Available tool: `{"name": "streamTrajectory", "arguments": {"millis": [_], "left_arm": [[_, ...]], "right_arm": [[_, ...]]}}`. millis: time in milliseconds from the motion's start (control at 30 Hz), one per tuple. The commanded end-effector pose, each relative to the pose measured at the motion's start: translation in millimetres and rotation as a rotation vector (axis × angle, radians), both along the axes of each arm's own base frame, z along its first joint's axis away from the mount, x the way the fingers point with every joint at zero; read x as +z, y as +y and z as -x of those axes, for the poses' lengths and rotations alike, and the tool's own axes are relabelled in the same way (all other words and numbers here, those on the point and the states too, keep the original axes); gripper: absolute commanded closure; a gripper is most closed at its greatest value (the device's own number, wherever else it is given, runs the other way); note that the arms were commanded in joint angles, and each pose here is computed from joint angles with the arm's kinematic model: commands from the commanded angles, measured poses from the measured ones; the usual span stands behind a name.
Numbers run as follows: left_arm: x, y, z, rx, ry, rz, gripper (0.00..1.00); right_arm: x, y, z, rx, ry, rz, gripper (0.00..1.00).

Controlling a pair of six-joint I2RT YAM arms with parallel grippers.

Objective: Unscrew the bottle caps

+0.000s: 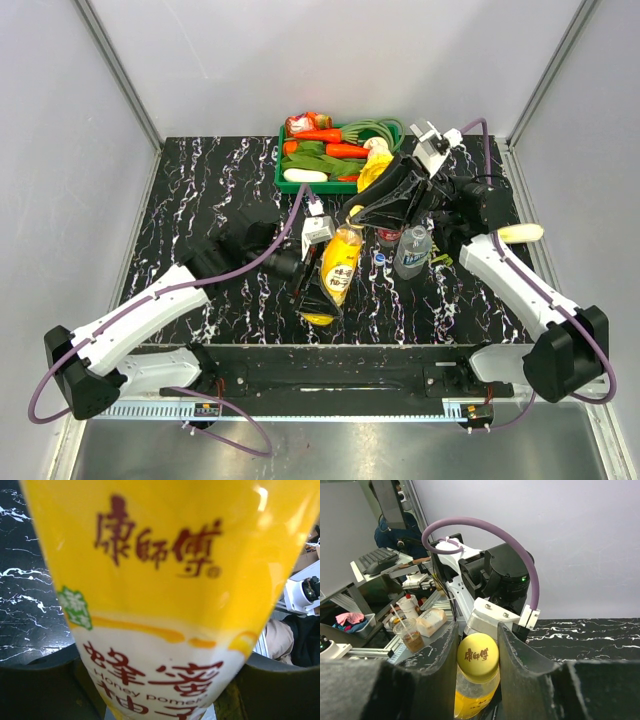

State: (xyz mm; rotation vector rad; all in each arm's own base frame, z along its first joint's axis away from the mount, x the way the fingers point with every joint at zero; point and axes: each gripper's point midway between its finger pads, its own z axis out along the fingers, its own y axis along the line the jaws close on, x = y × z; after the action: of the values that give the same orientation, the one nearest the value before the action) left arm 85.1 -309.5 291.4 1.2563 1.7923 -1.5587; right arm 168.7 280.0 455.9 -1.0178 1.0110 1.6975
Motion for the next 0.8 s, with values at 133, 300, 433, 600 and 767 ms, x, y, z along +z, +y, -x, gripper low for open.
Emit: {"name": "streamTrajectory", "arguments": {"millis": [133, 300, 433, 600, 767], "left_arm": [[7.8, 0.3, 0.8, -0.014, -0.016, 0.044, 0.92], [-1.1, 2.8, 2.2, -0.012, -0.007, 0.018, 0.92], [-8.8, 4.3, -0.3, 0.009, -0.003, -0.006, 0.92], [-14.2, 4.0, -5.7, 0.042, -0.011, -0.015, 0.92], [-22.9, 0.7, -20.7, 0.100, 0.014, -0.029, 0.92]], "right_arm": [[17.3, -11.4, 16.1, 0.008, -0.082, -0.058, 1.00], [26.4, -15.3, 4.1, -0.069, -0.067, -0.097, 1.00], [30.8, -18.1, -20.3, -0.204, 0.018, -0.114, 1.00], [26.8, -23.6, -41.7, -0.382, 0.057, -0.101, 1.00], [18.3, -28.4, -48.4, -0.462, 0.086, -0.063, 1.00]]}}
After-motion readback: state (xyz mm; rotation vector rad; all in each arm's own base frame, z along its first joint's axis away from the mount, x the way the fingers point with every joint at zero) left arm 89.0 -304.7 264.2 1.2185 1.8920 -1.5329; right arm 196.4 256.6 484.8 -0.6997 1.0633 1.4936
